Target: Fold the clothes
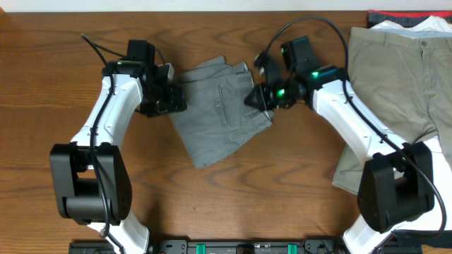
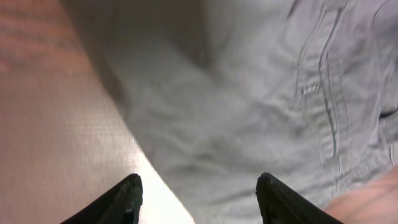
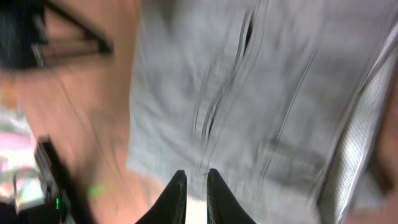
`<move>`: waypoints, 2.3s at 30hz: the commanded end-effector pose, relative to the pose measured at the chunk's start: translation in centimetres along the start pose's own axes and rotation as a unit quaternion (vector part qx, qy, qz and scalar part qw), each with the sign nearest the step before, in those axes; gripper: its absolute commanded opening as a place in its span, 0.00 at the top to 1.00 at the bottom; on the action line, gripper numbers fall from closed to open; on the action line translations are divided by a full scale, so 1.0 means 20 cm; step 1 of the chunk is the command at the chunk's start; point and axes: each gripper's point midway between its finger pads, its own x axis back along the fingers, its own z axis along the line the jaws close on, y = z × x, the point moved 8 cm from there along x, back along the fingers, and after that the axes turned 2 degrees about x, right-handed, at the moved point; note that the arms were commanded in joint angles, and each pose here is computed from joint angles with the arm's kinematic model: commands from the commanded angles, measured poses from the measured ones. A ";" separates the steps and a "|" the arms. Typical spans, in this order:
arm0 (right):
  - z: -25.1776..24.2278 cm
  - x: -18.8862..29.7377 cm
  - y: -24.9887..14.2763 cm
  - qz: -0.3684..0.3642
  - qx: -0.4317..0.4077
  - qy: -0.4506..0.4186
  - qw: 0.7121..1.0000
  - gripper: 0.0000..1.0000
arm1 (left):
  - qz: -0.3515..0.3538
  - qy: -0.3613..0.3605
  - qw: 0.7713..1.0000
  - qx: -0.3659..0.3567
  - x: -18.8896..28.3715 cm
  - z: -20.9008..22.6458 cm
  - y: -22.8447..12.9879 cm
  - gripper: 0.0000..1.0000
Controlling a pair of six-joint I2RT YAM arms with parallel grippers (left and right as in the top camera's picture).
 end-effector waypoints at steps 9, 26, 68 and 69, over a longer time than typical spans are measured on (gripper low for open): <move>-0.21 -0.38 -0.26 0.155 -0.055 -0.092 0.982 0.89 | -0.033 0.030 0.998 -0.032 -0.08 0.04 0.09 0.54; -0.69 -0.24 -0.42 0.209 -0.149 -0.382 0.888 0.96 | 0.074 0.038 0.996 -0.027 -0.28 0.04 -0.12 0.68; -0.49 0.19 0.04 0.040 -0.100 -0.177 0.978 0.80 | 0.216 -0.135 0.967 0.020 -0.35 -0.11 -0.29 0.86; -0.48 0.18 0.04 0.042 -0.099 -0.171 0.979 0.80 | 0.224 -0.133 0.965 0.019 -0.35 -0.12 -0.30 0.85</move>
